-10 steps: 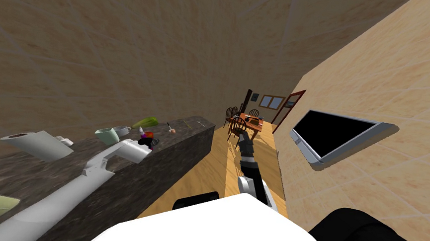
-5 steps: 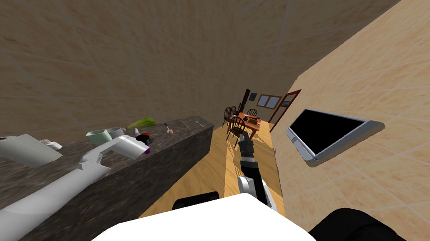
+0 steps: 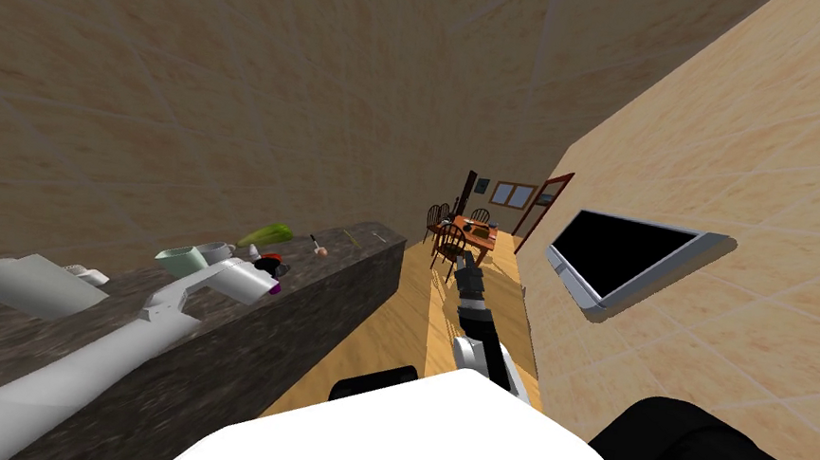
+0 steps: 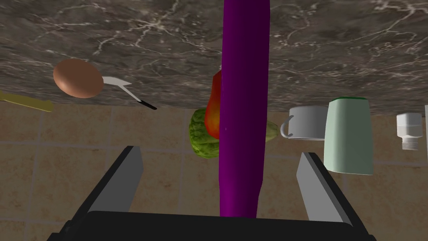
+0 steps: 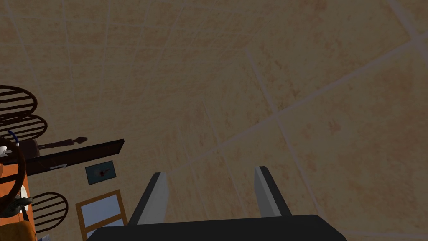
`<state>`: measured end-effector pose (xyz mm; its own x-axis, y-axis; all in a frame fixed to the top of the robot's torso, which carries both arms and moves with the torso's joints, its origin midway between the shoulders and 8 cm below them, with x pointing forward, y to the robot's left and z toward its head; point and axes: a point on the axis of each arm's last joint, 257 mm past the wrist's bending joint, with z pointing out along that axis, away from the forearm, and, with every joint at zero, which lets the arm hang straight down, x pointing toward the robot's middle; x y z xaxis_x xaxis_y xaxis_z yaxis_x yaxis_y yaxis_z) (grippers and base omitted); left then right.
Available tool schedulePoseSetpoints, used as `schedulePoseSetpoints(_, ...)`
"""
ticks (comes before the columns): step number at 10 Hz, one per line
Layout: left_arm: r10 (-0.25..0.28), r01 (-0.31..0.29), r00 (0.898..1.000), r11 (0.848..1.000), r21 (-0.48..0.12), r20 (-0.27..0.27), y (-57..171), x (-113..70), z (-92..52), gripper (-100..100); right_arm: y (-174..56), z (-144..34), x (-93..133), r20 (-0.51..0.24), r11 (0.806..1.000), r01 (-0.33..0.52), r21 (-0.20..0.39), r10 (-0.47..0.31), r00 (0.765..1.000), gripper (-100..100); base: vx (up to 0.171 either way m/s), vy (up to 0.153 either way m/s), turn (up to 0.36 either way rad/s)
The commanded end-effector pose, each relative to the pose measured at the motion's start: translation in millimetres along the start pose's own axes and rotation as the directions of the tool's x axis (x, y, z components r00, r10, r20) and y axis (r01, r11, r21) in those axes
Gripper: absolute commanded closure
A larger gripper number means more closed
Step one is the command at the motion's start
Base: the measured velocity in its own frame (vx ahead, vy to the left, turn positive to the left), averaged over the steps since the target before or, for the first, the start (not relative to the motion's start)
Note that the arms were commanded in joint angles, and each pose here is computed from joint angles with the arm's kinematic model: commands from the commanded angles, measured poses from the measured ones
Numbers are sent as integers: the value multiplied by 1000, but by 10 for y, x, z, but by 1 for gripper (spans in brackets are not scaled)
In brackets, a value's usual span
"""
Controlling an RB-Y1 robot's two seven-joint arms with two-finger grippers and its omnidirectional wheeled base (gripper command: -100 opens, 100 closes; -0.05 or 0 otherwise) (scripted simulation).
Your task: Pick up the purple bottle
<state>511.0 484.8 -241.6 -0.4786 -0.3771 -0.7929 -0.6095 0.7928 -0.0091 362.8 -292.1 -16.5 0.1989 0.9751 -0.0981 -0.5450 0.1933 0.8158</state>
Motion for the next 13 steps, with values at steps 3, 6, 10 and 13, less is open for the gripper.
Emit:
schedulePoseSetpoints(3, 15, -15, 1000, 1000, 0, -13, 190, -32, 196, -100, 0, 0, 0, 0, 1000, 0, 0, 0, 1000, 0, 8, -62, 8)
schedulePoseSetpoints(6, 17, -17, 1000, 1000, 17, -8, 253, -84, 281, -100, 0, 0, 0, 0, 1000, 0, 0, 0, 1000, 0, 6, -67, 10)
schedulePoseSetpoints(10, 13, -13, 1000, 1000, 16, -7, 493, -186, 428, -100, 0, 0, 0, 0, 1000, 0, 0, 0, 1000, 0, 15, -64, 9)
schedulePoseSetpoints(13, -2, 2, 1000, 1000, -4, -4, 806, -319, 539, -100, 0, 0, 0, 0, 1000, 0, 0, 0, 1000, 0, 13, -66, 9)
